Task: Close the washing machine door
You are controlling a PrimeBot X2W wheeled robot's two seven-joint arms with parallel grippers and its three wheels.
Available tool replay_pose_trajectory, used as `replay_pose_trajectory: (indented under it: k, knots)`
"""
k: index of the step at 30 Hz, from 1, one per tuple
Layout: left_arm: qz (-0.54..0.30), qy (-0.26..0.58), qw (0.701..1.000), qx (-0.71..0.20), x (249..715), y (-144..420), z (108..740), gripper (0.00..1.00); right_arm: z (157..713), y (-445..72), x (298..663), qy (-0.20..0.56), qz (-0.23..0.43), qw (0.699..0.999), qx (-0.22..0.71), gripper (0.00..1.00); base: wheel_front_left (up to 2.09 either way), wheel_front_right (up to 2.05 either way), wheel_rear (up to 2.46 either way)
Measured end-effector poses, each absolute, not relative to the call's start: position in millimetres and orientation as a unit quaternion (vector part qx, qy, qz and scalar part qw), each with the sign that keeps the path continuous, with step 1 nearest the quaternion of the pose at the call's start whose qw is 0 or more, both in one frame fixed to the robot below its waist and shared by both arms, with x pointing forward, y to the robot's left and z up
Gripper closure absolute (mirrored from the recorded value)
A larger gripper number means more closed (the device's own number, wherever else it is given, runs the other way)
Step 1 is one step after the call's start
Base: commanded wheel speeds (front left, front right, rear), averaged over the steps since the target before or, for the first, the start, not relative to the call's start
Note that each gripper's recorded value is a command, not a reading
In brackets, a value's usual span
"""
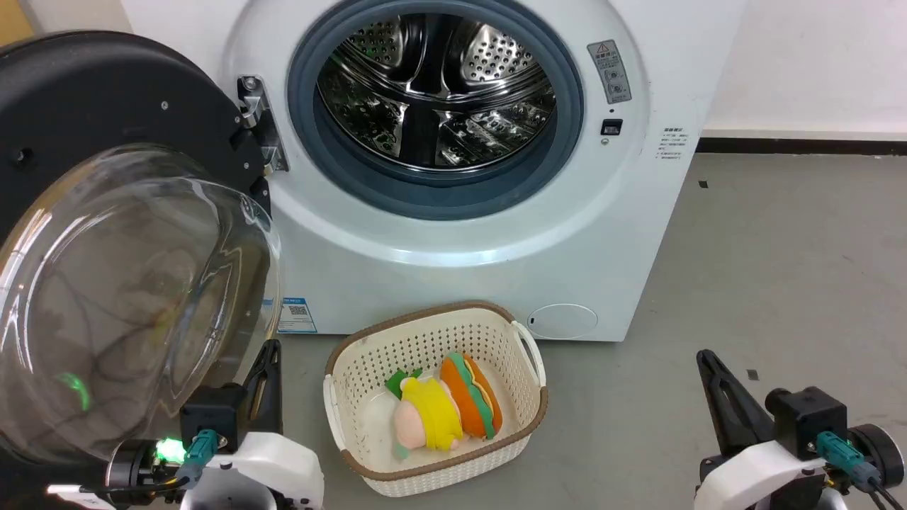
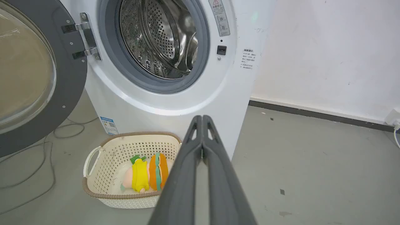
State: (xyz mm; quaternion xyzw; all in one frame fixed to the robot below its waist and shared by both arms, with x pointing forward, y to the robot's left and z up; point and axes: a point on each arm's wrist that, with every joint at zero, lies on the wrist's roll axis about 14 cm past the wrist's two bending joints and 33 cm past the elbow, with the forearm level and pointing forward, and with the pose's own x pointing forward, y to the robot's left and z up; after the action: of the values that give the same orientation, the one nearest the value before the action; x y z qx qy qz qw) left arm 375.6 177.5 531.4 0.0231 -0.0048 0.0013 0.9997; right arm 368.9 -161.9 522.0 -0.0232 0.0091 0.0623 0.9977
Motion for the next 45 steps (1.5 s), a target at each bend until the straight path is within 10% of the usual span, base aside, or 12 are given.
replay_pose_trajectory:
  k: [28,29,40,41,42,45]
  knots:
    - [0.001,-0.005,1.0,0.023,375.5,177.5,531.3,1.0,521.9,-162.1,368.9,0.009,0.062,0.998,-0.023,1.0,0.0,0.0,0.0]
    - [0.001,-0.004,1.0,0.023,375.5,177.4,531.1,0.0,521.7,-162.2,368.8,0.01,0.062,0.998,-0.023,0.0,0.0,0.0,0.0]
    - [0.007,-0.008,1.0,0.023,375.7,177.2,531.4,0.0,522.4,-166.7,369.5,0.005,0.055,0.998,-0.017,0.0,0.0,0.0,0.0]
    - [0.007,-0.009,1.0,0.023,375.7,177.2,531.6,0.65,522.5,-167.1,369.7,0.004,0.054,0.998,-0.017,0.0,0.0,0.0,0.0]
    - [0.008,-0.011,1.0,0.023,375.7,177.2,532.1,1.0,522.6,-167.4,369.9,0.004,0.054,0.998,-0.017,0.0,0.0,0.0,0.0]
    - [0.01,-0.012,1.0,0.023,375.4,177.9,532.4,1.0,523.1,-168.4,370.7,0.001,0.052,0.999,-0.015,0.0,0.0,0.0,0.0]
